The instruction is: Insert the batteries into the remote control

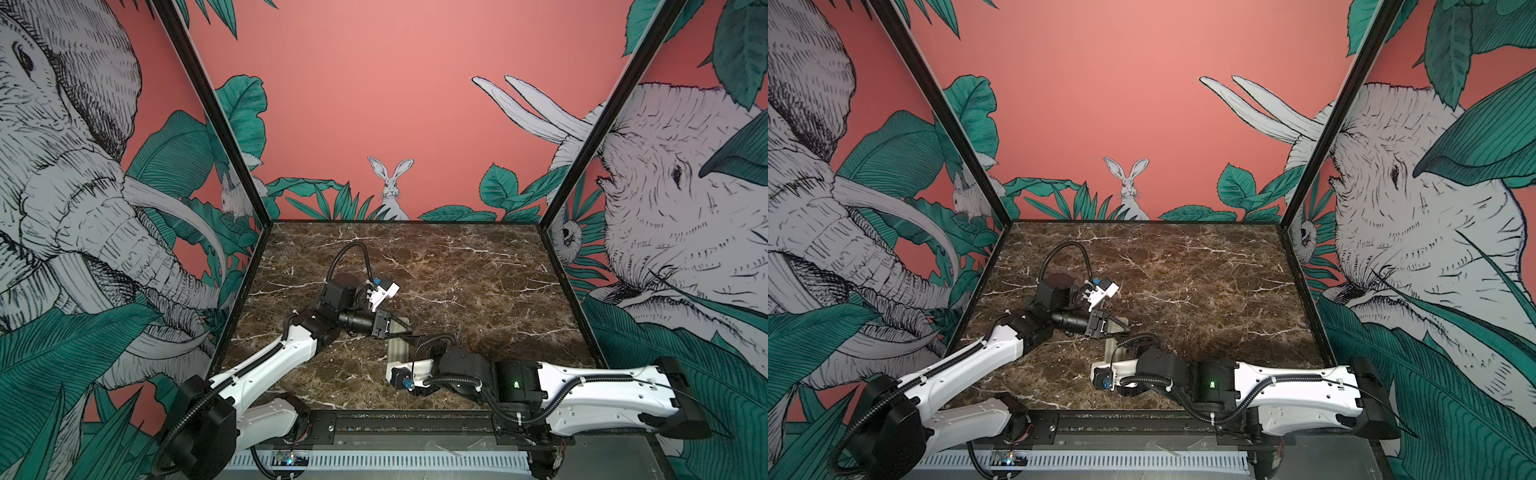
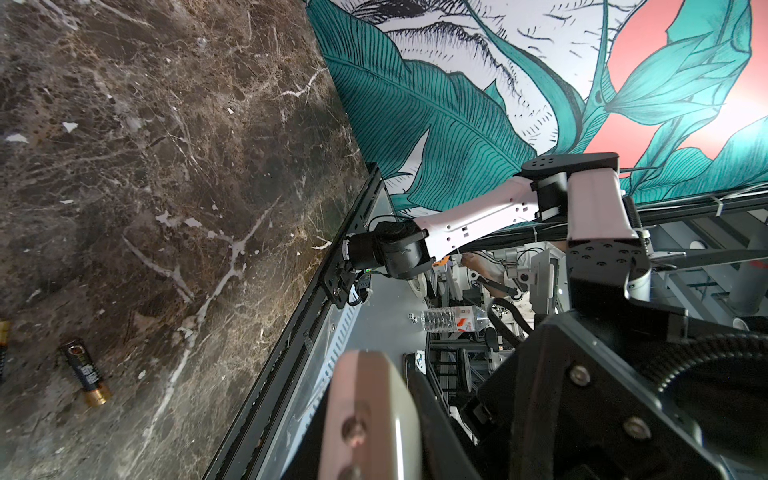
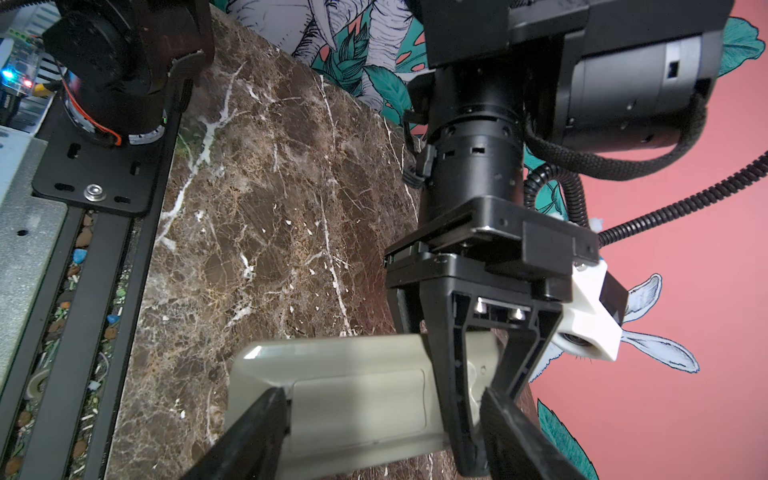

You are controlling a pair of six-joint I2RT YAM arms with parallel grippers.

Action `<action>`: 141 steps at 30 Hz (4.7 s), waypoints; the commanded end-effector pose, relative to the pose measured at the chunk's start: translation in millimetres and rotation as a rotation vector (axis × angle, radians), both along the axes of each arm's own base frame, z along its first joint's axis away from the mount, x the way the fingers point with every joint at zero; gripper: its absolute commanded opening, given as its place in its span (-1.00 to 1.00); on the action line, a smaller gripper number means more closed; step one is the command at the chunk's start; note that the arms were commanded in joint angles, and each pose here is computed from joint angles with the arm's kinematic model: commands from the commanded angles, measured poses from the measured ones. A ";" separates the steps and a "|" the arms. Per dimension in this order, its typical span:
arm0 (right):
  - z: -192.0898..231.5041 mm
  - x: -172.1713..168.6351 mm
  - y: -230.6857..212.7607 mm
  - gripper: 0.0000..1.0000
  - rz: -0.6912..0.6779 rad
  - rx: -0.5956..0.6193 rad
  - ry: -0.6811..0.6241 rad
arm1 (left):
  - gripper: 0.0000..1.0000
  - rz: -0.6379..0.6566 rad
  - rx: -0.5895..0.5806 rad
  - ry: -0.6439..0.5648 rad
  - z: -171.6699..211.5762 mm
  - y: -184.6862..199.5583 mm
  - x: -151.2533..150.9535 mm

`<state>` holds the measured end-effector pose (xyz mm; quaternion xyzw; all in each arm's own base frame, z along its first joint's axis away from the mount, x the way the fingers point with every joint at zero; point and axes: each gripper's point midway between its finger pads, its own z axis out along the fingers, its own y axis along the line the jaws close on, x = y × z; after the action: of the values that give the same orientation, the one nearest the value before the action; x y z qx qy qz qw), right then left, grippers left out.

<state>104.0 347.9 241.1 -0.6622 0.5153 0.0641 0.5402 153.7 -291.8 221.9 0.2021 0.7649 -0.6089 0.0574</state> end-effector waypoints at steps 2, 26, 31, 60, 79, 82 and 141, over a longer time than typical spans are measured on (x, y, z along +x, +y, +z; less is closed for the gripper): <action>15.5 -3.4 5.5 0.51 0.021 0.044 -0.006 | -1.00 -0.023 -0.027 -0.003 5.0 -0.4 -4.1; 7.1 16.7 -1.3 0.55 -0.049 -0.013 -0.015 | -1.00 -0.039 -0.044 -0.010 11.9 0.5 -8.3; 4.0 19.1 -0.8 0.55 -0.049 -0.023 -0.009 | -1.00 -0.048 -0.054 -0.017 14.7 0.8 -10.3; 33.5 43.6 -0.4 0.51 -0.129 0.039 -0.163 | -1.00 -0.054 -0.044 0.009 1.8 0.6 -11.5; 8.9 6.7 14.5 0.64 0.055 -0.031 0.054 | -1.00 -0.064 -0.025 0.021 -5.6 1.2 -13.1; 8.2 7.7 15.5 0.66 0.055 -0.036 0.058 | -1.00 -0.061 -0.025 0.018 -5.5 1.8 -13.3; 15.9 45.9 -3.9 0.99 -0.148 -0.065 -0.095 | -1.00 -0.080 -0.023 0.015 -10.5 5.0 -19.5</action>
<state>122.9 353.2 233.3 -0.6885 0.5283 0.0292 0.4959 155.2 -289.6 209.5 0.2074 0.7658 -0.6051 0.0658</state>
